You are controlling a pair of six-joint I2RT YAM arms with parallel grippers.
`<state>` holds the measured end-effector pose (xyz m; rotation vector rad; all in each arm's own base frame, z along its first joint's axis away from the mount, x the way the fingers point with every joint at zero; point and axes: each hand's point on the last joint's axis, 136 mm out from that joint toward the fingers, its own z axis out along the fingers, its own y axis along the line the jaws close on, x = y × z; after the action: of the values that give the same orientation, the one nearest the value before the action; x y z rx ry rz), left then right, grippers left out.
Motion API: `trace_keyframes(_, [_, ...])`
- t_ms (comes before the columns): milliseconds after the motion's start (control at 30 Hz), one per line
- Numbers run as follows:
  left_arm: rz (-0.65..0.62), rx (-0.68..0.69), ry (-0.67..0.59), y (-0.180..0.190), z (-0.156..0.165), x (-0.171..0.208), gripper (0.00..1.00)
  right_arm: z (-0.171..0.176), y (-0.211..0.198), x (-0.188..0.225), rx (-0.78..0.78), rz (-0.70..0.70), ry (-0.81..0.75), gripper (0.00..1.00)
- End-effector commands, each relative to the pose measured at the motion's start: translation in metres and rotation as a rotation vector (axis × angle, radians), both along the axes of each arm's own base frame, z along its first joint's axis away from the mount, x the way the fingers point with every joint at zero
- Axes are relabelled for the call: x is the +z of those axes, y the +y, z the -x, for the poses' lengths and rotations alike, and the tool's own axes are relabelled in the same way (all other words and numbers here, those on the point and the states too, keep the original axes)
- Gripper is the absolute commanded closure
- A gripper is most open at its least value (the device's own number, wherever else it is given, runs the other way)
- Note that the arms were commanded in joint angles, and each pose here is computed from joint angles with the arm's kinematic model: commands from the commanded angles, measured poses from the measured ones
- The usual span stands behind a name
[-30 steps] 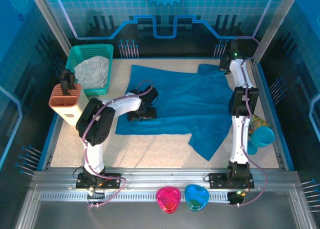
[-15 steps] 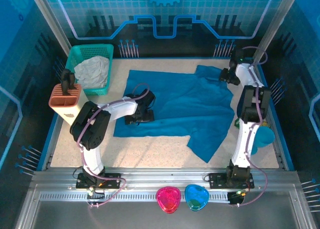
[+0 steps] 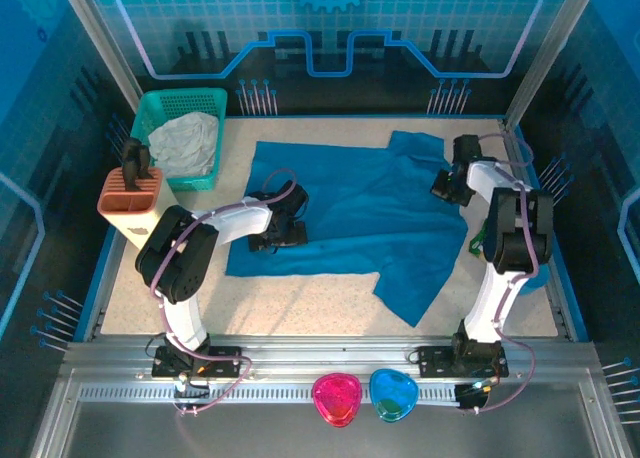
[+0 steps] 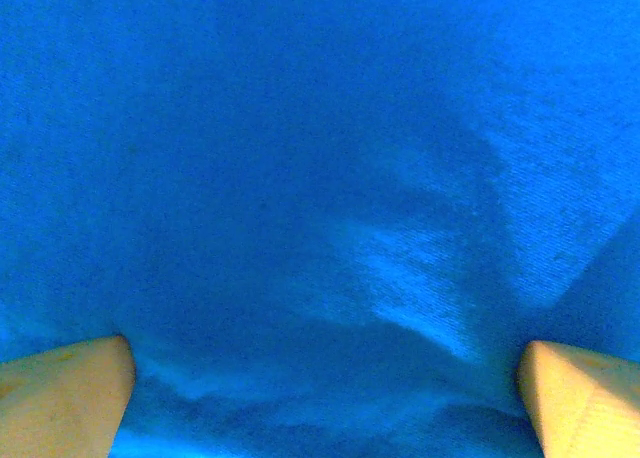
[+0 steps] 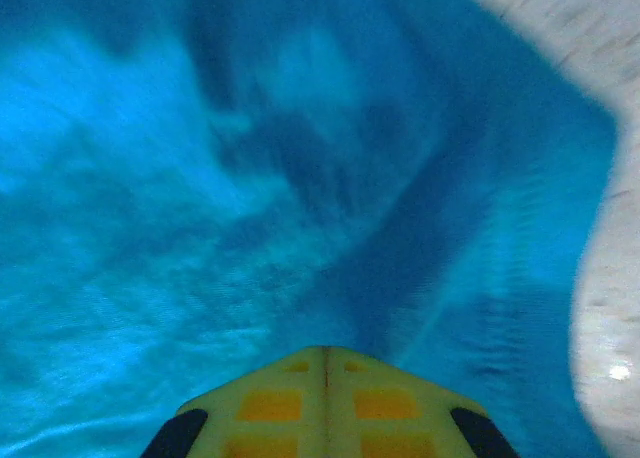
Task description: Fold and stack the t-shirts
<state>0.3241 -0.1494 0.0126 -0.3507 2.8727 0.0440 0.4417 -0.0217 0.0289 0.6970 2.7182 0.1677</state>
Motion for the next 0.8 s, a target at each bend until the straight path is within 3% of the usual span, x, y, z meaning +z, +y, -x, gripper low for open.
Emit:
trace_keyframes(0, [-0.010,-0.040,0.075,0.003,0.020,-0.007,0.01,-0.006,0.012,-0.005,-0.040,-0.027,-0.012,1.00])
trace_keyframes(133, [-0.012,-0.043,0.070,0.006,0.023,-0.004,0.00,0.008,0.003,-0.013,-0.130,0.010,0.049,1.00])
trace_keyframes(333, [0.003,-0.039,0.065,0.008,0.025,-0.003,0.01,0.060,-0.030,-0.014,-0.321,0.178,0.266,1.00])
trace_keyframes(567, [0.030,-0.038,0.063,0.005,0.026,-0.003,0.01,0.086,-0.017,-0.019,-0.303,0.101,0.266,1.00])
trace_keyframes(767, [0.059,-0.040,0.064,0.001,0.030,0.001,0.00,0.063,-0.001,0.021,-0.149,0.034,0.134,1.00])
